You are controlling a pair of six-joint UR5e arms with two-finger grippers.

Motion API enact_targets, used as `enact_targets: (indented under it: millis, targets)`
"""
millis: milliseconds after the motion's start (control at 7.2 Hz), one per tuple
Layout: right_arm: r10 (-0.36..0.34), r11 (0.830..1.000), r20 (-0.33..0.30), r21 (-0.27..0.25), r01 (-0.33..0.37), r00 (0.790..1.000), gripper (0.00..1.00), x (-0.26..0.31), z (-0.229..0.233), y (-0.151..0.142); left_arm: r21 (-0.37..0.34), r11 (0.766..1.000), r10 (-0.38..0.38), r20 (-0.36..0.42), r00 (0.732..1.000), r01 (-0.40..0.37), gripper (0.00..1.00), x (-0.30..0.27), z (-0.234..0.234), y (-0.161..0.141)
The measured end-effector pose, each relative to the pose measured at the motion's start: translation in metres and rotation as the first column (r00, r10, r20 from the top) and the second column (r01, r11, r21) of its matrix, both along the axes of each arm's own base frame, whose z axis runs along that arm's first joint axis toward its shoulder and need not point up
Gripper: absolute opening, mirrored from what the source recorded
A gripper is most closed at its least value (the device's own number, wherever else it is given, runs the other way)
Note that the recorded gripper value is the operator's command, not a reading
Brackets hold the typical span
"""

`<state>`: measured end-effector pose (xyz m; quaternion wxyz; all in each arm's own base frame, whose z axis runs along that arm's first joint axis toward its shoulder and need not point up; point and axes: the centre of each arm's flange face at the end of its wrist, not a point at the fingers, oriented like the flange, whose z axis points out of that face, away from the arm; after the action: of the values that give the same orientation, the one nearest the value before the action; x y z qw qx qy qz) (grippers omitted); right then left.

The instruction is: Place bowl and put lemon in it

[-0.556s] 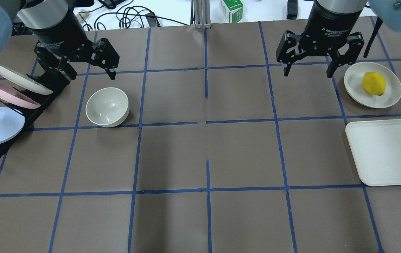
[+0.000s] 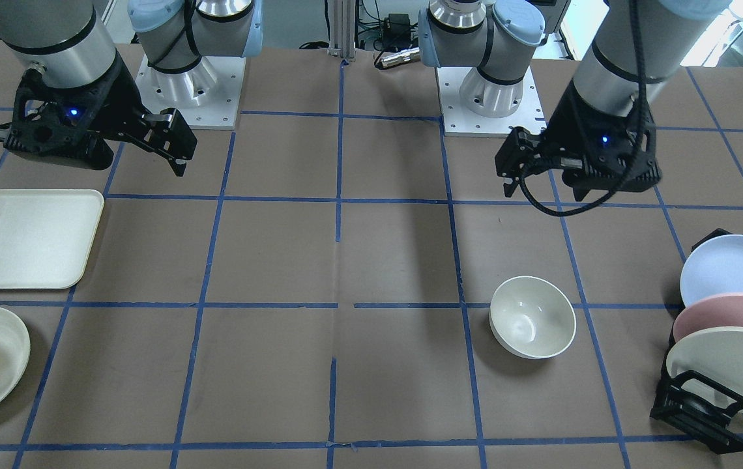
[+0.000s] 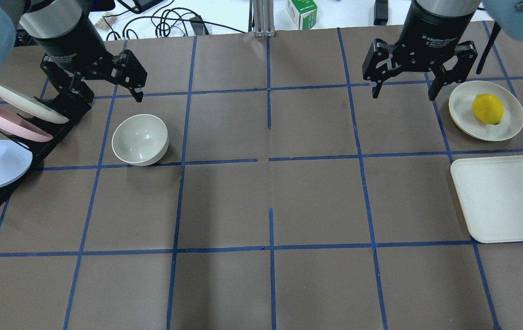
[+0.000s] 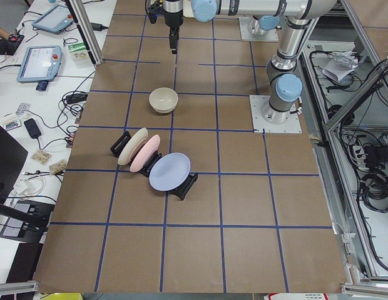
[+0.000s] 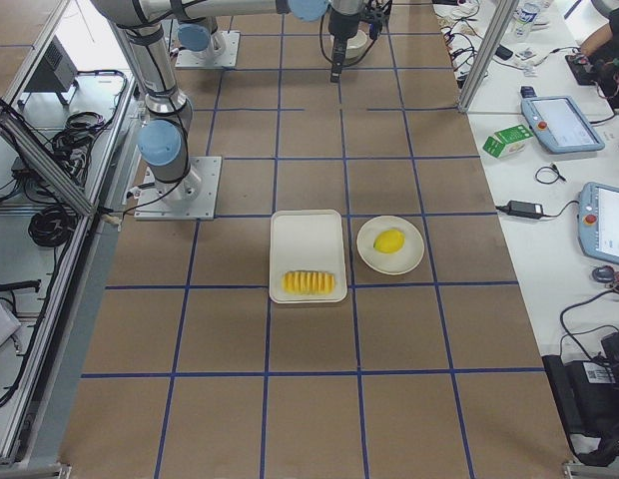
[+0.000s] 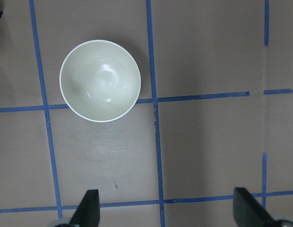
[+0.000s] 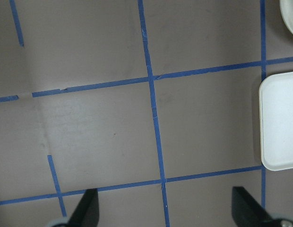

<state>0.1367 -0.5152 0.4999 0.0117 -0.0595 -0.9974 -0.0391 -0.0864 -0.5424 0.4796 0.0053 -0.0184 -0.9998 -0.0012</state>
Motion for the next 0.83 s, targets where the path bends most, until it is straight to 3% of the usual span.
enact_targets:
  millis: [278,556,833]
  targets:
    - [0.039,0.999,-0.004,0.007,-0.039,0.999,1.0,-0.021,-0.005,-0.009,0.004,1.0,0.029,-0.002,1.0,-0.029,1.0,0.051,-0.049,-0.043]
    - [0.029,1.0,-0.041,0.01,-0.029,0.999,1.0,-0.082,-0.024,-0.037,0.052,0.999,0.017,-0.012,1.0,-0.016,1.0,0.085,-0.108,-0.073]
    - [0.091,0.992,-0.084,-0.075,-0.097,0.992,1.0,-0.153,-0.054,-0.083,0.092,0.994,0.06,-0.024,0.998,-0.057,1.0,0.127,-0.171,-0.079]
